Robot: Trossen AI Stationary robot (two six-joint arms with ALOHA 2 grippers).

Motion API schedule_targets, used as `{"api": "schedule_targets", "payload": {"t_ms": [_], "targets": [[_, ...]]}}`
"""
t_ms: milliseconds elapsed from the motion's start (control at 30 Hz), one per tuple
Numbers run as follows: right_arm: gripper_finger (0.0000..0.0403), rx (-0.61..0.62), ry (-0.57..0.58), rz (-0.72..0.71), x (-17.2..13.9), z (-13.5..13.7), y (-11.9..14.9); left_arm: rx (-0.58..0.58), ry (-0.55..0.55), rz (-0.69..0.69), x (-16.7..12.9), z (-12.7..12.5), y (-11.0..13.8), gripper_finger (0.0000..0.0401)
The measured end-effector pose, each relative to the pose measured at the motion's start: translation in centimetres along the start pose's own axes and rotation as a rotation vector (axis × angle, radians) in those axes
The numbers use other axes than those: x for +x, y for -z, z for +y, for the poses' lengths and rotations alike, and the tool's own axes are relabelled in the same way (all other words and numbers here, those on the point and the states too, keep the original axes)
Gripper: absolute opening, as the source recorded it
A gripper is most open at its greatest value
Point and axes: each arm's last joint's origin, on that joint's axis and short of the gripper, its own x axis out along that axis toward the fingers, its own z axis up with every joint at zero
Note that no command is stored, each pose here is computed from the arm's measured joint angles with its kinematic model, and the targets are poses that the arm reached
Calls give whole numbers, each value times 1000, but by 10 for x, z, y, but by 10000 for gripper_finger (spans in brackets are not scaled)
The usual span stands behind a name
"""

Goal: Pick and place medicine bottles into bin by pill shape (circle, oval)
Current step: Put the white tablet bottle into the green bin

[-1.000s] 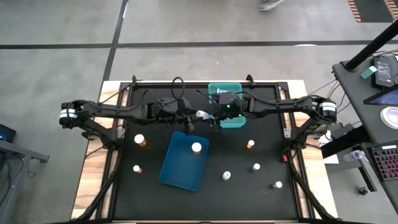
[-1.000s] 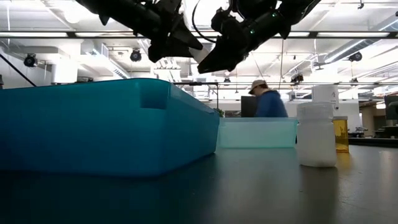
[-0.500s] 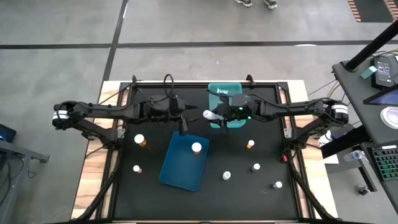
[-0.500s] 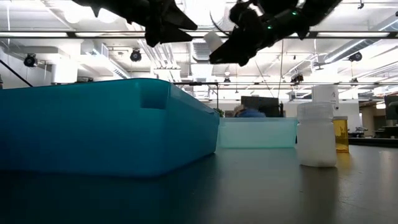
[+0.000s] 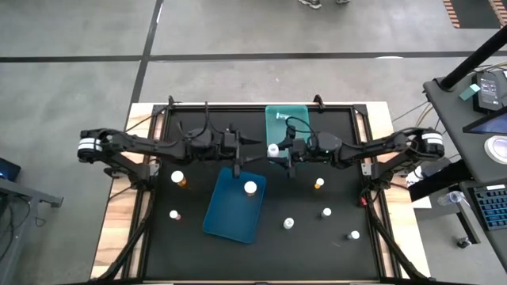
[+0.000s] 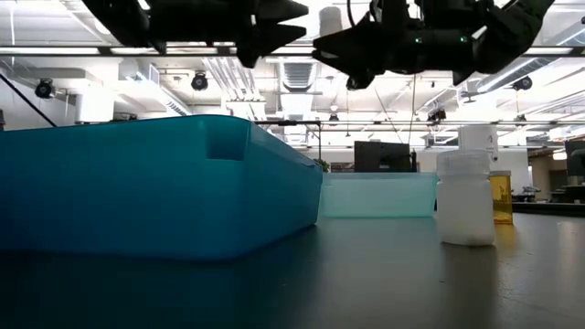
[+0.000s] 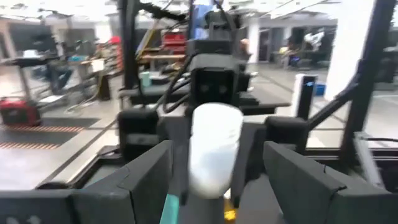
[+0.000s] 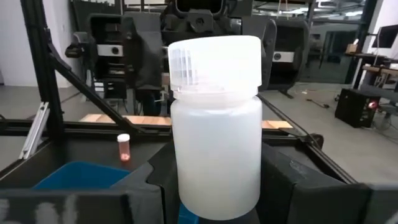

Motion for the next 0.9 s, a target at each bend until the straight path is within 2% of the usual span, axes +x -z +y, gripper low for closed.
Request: {"api": "schedule_targets", "payload": {"t_ms": [367,900], "targets": [[140,4,0,8,4,2,3,28,32,1,11,-7,16,235],[141,11,17,14,3,1,4,61,0,-3,11,-5,16,235]]}}
